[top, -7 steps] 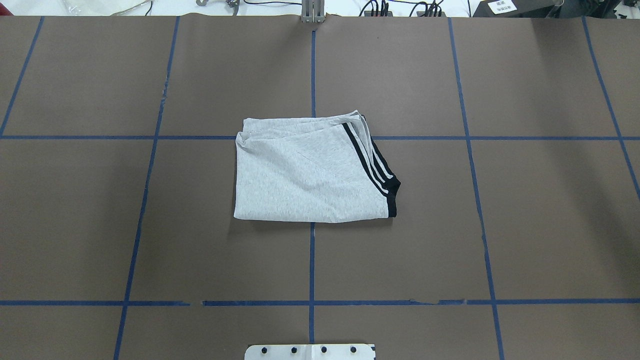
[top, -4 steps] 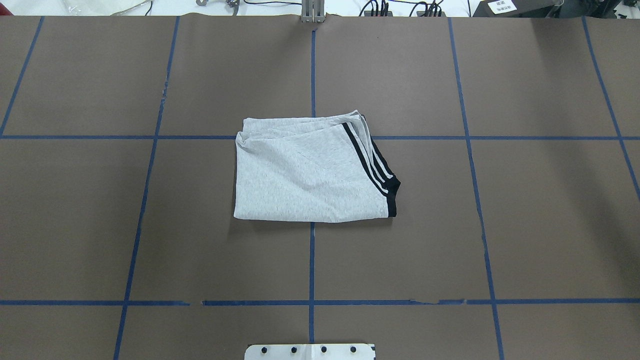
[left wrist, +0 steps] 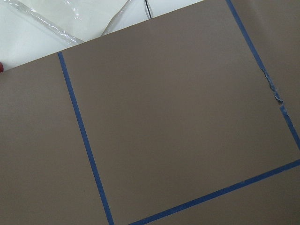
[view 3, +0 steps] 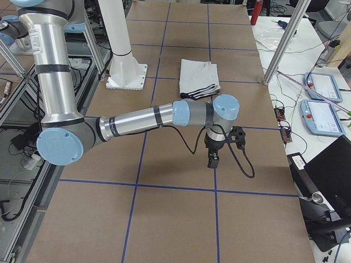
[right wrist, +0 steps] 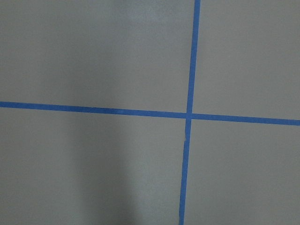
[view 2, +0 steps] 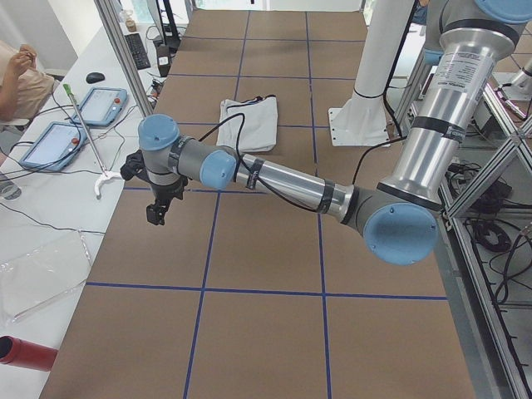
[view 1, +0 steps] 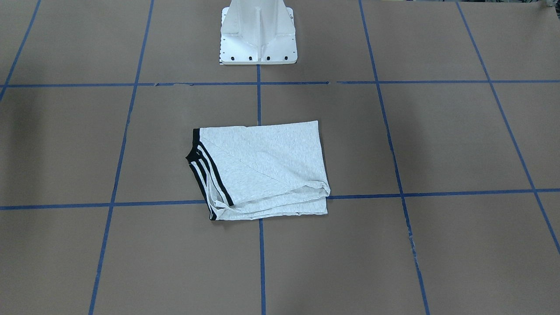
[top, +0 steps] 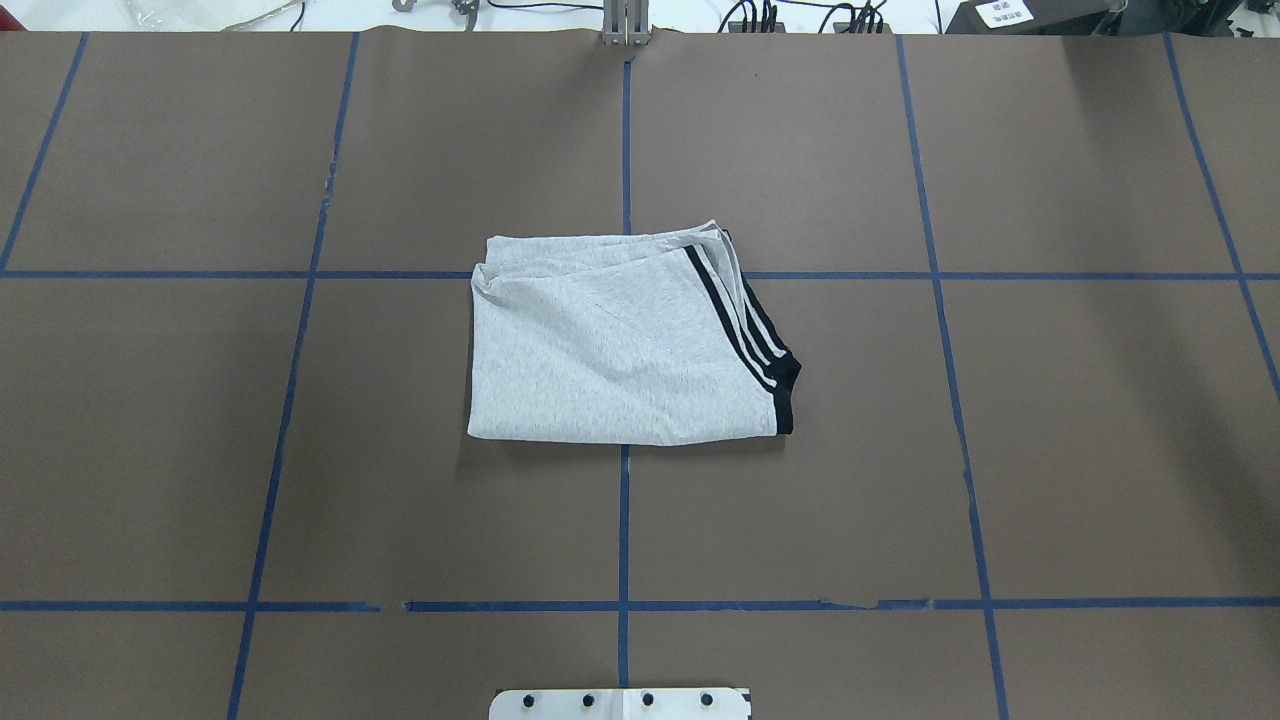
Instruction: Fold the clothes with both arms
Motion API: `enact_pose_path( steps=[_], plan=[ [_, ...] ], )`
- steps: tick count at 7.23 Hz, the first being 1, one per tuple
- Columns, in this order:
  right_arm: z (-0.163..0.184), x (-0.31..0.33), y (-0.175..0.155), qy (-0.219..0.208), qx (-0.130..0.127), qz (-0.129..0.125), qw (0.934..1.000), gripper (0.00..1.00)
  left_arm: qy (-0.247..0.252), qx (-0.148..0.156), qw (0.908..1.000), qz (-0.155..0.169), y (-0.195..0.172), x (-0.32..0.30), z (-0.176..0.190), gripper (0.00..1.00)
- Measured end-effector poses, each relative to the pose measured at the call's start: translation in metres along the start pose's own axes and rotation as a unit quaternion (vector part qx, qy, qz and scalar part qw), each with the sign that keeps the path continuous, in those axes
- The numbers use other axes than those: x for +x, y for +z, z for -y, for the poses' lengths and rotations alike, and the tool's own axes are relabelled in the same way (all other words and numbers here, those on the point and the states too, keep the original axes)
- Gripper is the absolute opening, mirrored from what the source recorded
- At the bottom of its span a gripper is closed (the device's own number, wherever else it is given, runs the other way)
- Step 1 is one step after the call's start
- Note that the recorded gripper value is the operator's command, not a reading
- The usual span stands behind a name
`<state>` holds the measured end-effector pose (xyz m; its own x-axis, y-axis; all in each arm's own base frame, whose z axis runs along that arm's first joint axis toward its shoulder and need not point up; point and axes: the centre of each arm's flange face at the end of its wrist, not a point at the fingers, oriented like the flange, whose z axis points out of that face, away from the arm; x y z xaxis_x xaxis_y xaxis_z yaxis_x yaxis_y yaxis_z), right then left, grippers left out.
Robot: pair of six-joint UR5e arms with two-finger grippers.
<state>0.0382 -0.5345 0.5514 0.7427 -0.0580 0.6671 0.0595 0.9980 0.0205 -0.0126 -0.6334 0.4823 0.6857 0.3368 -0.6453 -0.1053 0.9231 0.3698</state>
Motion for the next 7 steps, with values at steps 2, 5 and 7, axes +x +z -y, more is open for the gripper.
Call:
enact_pose_path(
  steps=[2, 5, 7],
  plan=[
    [0.001, -0.006, 0.005, -0.006, -0.004, -0.001, 1.0000, 1.00, 0.001, -0.011, 0.9996, 0.025, -0.001, 0.006, 0.005, 1.00],
    [0.003, -0.013, 0.013, -0.014, -0.011, -0.001, 0.9998, 1.00, 0.003, -0.007, 0.9993, 0.036, -0.007, 0.010, -0.010, 1.00],
    [0.004, -0.016, 0.015, -0.016, -0.012, -0.001, 0.9998, 1.00, 0.003, -0.005, 0.9994, 0.034, -0.008, 0.013, -0.015, 1.00]
  ],
)
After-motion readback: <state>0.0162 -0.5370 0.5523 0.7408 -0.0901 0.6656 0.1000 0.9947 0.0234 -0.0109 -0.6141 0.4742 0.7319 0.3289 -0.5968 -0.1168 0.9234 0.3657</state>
